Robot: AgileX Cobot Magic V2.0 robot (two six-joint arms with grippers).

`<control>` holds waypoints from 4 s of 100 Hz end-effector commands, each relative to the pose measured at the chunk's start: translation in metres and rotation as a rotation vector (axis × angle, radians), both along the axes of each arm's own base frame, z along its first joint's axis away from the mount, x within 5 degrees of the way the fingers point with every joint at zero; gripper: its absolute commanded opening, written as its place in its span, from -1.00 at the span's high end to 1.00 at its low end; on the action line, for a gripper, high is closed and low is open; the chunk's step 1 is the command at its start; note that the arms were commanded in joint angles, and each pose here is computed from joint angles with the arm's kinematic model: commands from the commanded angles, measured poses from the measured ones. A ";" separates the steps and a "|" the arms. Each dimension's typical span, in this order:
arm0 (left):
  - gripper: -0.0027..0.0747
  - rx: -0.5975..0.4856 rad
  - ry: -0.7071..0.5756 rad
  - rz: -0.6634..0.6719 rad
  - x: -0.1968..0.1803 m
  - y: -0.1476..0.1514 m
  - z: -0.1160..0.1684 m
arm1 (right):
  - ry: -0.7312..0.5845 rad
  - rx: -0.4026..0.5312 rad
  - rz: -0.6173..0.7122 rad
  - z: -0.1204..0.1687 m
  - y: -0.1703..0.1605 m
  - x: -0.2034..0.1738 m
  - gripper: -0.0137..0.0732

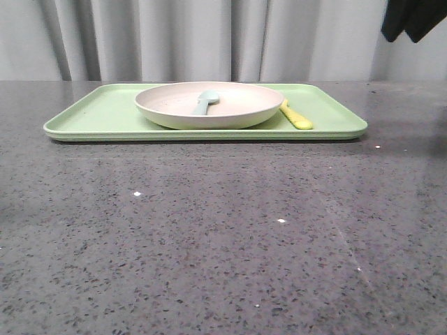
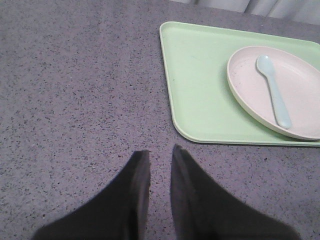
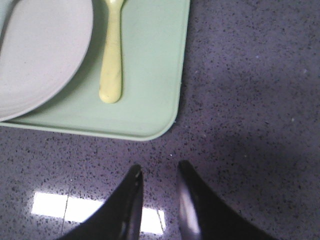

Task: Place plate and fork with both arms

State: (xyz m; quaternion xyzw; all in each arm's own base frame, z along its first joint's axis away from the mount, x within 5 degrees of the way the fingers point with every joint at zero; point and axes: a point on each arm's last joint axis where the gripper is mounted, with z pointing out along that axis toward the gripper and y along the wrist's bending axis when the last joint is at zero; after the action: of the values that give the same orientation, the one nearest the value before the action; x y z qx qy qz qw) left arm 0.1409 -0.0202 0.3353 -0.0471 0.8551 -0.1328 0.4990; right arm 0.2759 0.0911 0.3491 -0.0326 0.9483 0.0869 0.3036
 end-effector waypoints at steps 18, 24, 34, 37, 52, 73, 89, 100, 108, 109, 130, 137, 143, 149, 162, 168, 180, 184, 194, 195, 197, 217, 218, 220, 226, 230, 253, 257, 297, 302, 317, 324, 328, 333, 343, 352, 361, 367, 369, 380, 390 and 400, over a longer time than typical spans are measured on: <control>0.98 0.015 -0.125 0.022 -0.007 0.003 0.017 | -0.255 0.042 0.005 0.014 -0.023 -0.057 0.85; 0.98 0.026 -0.133 0.023 -0.009 0.004 0.018 | -0.285 0.038 0.007 0.012 -0.028 -0.071 0.83; 0.98 0.034 -0.153 0.024 -0.012 0.004 0.021 | -0.351 0.037 0.010 0.011 -0.035 -0.092 0.83; 0.98 0.036 -0.159 0.022 -0.013 0.004 0.021 | -0.374 0.031 0.012 0.011 -0.038 -0.097 0.83; 0.98 0.035 -0.192 0.028 -0.020 0.005 0.018 | -0.506 0.048 0.018 0.007 -0.048 -0.127 0.83; 0.98 0.030 -0.249 0.042 -0.034 0.007 0.000 | -0.665 0.098 0.022 -0.006 -0.059 -0.163 0.84; 0.98 0.029 -0.255 0.045 -0.044 0.008 -0.015 | -0.738 0.121 0.022 -0.020 -0.066 -0.186 0.84; 0.98 0.029 -0.267 0.046 -0.050 0.008 -0.021 | -0.759 0.128 0.020 -0.032 -0.070 -0.199 0.84; 0.98 0.029 -0.290 0.048 -0.056 0.009 -0.024 | -0.784 0.135 0.019 -0.036 -0.072 -0.207 0.84; 0.98 0.029 -0.289 0.048 -0.056 0.009 -0.025 | -0.786 0.136 0.019 -0.038 -0.073 -0.208 0.84; 0.98 0.034 -0.357 0.052 -0.069 0.010 -0.025 | -0.825 0.148 0.017 -0.041 -0.076 -0.218 0.84; 0.98 0.033 -0.372 0.053 -0.072 0.010 -0.024 | -0.825 0.148 0.017 -0.041 -0.076 -0.218 0.84; 0.98 0.032 -0.379 0.053 -0.073 0.010 -0.024 | -0.825 0.148 0.017 -0.041 -0.076 -0.218 0.84; 0.98 0.032 -0.379 0.053 -0.073 0.010 -0.024 | -0.825 0.148 0.017 -0.041 -0.076 -0.218 0.84; 0.98 0.032 -0.377 0.053 -0.073 0.010 -0.024 | -0.825 0.148 0.017 -0.041 -0.076 -0.218 0.84; 0.98 0.032 -0.377 0.053 -0.073 0.010 -0.024 | -0.825 0.148 0.017 -0.041 -0.076 -0.218 0.84; 0.98 0.032 -0.377 0.053 -0.073 0.010 -0.024 | -0.825 0.148 0.017 -0.041 -0.076 -0.217 0.84; 0.98 0.032 -0.377 0.053 -0.073 0.010 -0.024 | -0.825 0.148 0.017 -0.041 -0.076 -0.217 0.84; 0.98 0.032 -0.377 0.053 -0.073 0.010 -0.024 | -0.825 0.148 0.017 -0.041 -0.076 -0.217 0.84; 0.98 0.032 -0.377 0.053 -0.073 0.010 -0.024 | -0.825 0.148 0.017 -0.041 -0.076 -0.217 0.84; 0.98 0.032 -0.377 0.053 -0.073 0.010 -0.024 | -0.825 0.148 0.017 -0.041 -0.076 -0.217 0.84; 0.98 0.032 -0.377 0.053 -0.073 0.010 -0.024 | -0.825 0.148 0.017 -0.041 -0.076 -0.217 0.84; 0.98 0.032 -0.377 0.053 -0.073 0.010 -0.024 | -0.825 0.148 0.017 -0.041 -0.076 -0.217 0.84; 0.98 0.032 -0.377 0.053 -0.073 0.010 -0.024 | -0.825 0.148 0.017 -0.041 -0.076 -0.217 0.84; 0.98 0.032 -0.377 0.053 -0.073 0.010 -0.024 | -0.825 0.148 0.017 -0.041 -0.076 -0.217 0.84; 0.98 0.032 -0.374 0.053 -0.073 0.010 -0.025 | -0.825 0.148 0.017 -0.041 -0.076 -0.217 0.84; 0.98 0.090 -0.445 0.070 -0.075 0.013 -0.035 | -0.825 0.148 0.017 -0.041 -0.076 -0.217 0.84; 0.98 0.098 -0.474 0.076 -0.076 0.014 -0.038 | -0.825 0.148 0.017 -0.041 -0.076 -0.217 0.84; 0.98 0.151 -0.602 0.094 -0.086 0.017 -0.098 | -0.825 0.148 0.017 -0.041 -0.076 -0.217 0.84; 0.98 0.151 -0.607 0.096 -0.086 0.017 -0.109 | -0.825 0.148 0.017 -0.041 -0.076 -0.217 0.84; 0.98 0.157 -0.616 0.120 -0.087 0.018 -0.124 | -0.825 0.148 0.017 -0.041 -0.076 -0.217 0.84; 0.98 0.159 -0.617 0.126 -0.087 0.019 -0.124 | -0.825 0.148 0.017 -0.041 -0.076 -0.217 0.84; 0.98 0.159 -0.617 0.126 -0.087 0.019 -0.124 | -0.825 0.148 0.017 -0.041 -0.076 -0.217 0.84; 0.98 0.159 -0.617 0.126 -0.087 0.019 -0.124 | -0.825 0.148 0.017 -0.041 -0.076 -0.217 0.84; 0.98 0.159 -0.617 0.126 -0.087 0.019 -0.124 | -0.825 0.148 0.017 -0.041 -0.076 -0.217 0.84; 0.98 0.159 -0.617 0.126 -0.087 0.019 -0.124 | -0.825 0.148 0.017 -0.041 -0.076 -0.217 0.84; 0.98 0.159 -0.617 0.126 -0.087 0.019 -0.124 | -0.825 0.148 0.017 -0.041 -0.076 -0.217 0.84; 0.98 0.159 -0.617 0.126 -0.087 0.019 -0.124 | -0.825 0.148 0.017 -0.041 -0.076 -0.217 0.84; 0.98 0.159 -0.617 0.126 -0.087 0.019 -0.124 | -0.825 0.148 0.017 -0.041 -0.076 -0.217 0.84; 0.98 0.159 -0.617 0.126 -0.087 0.019 -0.124 | -0.825 0.148 0.017 -0.041 -0.076 -0.217 0.84; 0.98 0.159 -0.617 0.126 -0.087 0.019 -0.124 | -0.825 0.148 0.017 -0.041 -0.076 -0.217 0.84; 0.98 0.159 -0.617 0.126 -0.087 0.019 -0.124 | -0.825 0.148 0.017 -0.041 -0.076 -0.217 0.84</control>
State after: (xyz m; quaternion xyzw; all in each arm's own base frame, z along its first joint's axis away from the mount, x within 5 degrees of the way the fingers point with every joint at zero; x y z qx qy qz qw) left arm 0.0562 -0.0020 0.2056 -0.0170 0.7052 -0.0410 0.7076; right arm 0.0583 0.0152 0.2931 -0.0481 0.7706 0.1353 0.6210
